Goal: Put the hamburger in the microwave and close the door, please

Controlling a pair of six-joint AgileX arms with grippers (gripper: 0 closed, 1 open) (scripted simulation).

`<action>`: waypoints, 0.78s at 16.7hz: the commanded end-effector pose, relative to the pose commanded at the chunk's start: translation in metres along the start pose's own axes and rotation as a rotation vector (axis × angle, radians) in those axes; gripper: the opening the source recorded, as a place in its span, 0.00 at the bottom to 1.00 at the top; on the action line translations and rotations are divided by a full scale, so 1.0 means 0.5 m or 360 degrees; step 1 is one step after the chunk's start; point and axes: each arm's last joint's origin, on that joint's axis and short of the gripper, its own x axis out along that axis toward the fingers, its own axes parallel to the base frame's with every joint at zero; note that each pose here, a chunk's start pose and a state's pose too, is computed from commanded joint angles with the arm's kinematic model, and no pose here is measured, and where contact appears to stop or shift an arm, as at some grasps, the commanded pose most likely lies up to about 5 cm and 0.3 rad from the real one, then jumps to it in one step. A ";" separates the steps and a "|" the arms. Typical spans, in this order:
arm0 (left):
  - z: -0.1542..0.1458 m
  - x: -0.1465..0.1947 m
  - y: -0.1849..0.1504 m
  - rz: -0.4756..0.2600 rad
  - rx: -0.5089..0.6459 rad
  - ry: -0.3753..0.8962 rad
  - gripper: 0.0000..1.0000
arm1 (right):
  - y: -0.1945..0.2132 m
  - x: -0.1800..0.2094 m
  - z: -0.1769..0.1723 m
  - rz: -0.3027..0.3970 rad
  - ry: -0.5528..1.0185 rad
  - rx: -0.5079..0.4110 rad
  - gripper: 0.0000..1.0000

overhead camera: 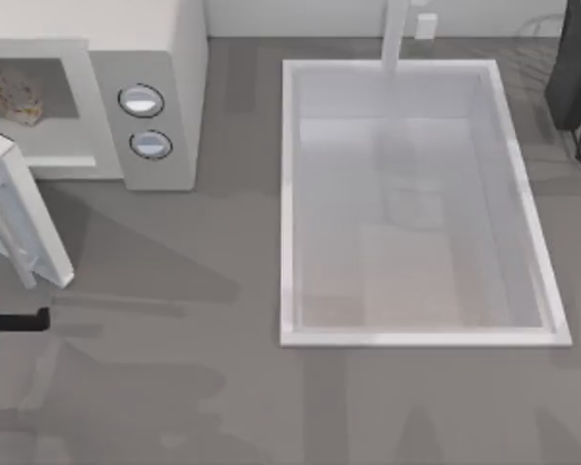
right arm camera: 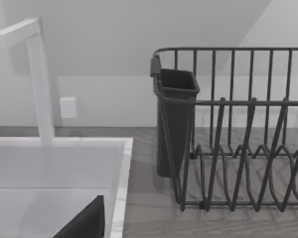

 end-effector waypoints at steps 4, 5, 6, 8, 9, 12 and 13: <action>-0.002 -0.006 -0.017 0.0017 -0.0017 -0.0031 0.00 | 0.000 0.000 0.000 0.0000 0.0000 0.0000 1.00; -0.002 -0.006 -0.017 0.0017 -0.0017 -0.0031 0.00 | 0.000 0.000 0.000 0.0000 0.0000 0.0000 1.00; 0.000 -0.005 -0.016 0.0014 -0.0020 -0.0030 0.00 | 0.000 0.000 0.000 0.0000 0.0000 0.0000 1.00; 0.007 -0.003 -0.016 0.0014 -0.0021 -0.0037 0.00 | 0.000 0.000 0.000 0.0000 0.0000 0.0000 1.00; 0.016 0.002 -0.016 0.0015 -0.0021 -0.0043 0.00 | 0.000 0.000 0.000 0.0000 0.0000 0.0000 1.00; 0.054 0.034 -0.015 0.0013 -0.0020 -0.0037 0.00 | 0.000 0.000 0.000 0.0000 0.0000 0.0000 1.00; 0.067 0.051 -0.015 0.0012 -0.0019 -0.0025 0.00 | 0.000 0.000 0.000 0.0000 0.0000 0.0000 1.00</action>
